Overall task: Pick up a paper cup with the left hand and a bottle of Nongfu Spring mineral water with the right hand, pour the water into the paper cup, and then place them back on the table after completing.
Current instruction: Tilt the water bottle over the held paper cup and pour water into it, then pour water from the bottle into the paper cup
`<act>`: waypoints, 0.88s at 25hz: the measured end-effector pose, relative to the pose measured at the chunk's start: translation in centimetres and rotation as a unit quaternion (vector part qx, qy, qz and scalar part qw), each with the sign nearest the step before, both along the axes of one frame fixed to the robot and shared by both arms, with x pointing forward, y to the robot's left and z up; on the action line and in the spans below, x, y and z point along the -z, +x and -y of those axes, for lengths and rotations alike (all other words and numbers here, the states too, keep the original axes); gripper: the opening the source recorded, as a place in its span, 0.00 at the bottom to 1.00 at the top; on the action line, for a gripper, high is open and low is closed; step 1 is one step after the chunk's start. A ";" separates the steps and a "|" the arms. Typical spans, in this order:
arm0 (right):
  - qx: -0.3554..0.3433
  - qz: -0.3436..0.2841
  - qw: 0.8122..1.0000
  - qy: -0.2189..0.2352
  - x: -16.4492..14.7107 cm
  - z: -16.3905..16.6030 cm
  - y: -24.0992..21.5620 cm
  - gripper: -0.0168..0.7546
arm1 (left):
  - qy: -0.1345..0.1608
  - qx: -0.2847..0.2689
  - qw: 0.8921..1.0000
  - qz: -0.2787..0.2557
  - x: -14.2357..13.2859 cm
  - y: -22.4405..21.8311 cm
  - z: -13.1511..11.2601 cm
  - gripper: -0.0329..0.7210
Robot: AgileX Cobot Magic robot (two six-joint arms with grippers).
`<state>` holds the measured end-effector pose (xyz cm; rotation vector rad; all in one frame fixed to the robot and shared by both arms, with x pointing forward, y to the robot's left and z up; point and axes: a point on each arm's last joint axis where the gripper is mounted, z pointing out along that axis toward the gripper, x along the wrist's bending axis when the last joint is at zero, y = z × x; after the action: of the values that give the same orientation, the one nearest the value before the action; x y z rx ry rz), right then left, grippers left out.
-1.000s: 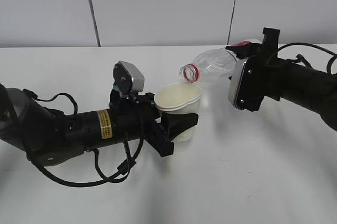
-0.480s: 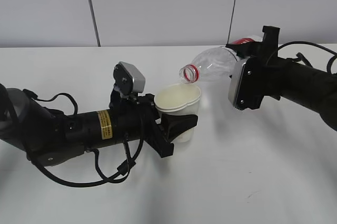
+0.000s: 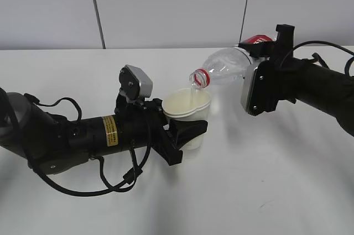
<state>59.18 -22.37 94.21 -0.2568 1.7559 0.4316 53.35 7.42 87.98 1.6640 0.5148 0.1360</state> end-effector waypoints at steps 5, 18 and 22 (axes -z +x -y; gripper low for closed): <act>-0.002 0.008 1.000 -0.016 0.0 0.0 0.0 0.51 | 0.000 0.000 1.000 0.000 0.0 0.0 0.0 0.51; -0.002 0.014 1.000 -0.024 0.0 0.0 0.0 0.51 | 0.000 0.001 1.000 0.000 0.0 0.0 0.0 0.51; -0.002 0.015 1.000 -0.025 -0.1 0.0 0.0 0.51 | 0.000 0.001 1.000 0.000 0.0 0.0 0.0 0.51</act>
<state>59.21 -22.41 94.27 -0.3014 1.7382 0.3860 53.34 7.42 87.98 1.6647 0.5137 0.1355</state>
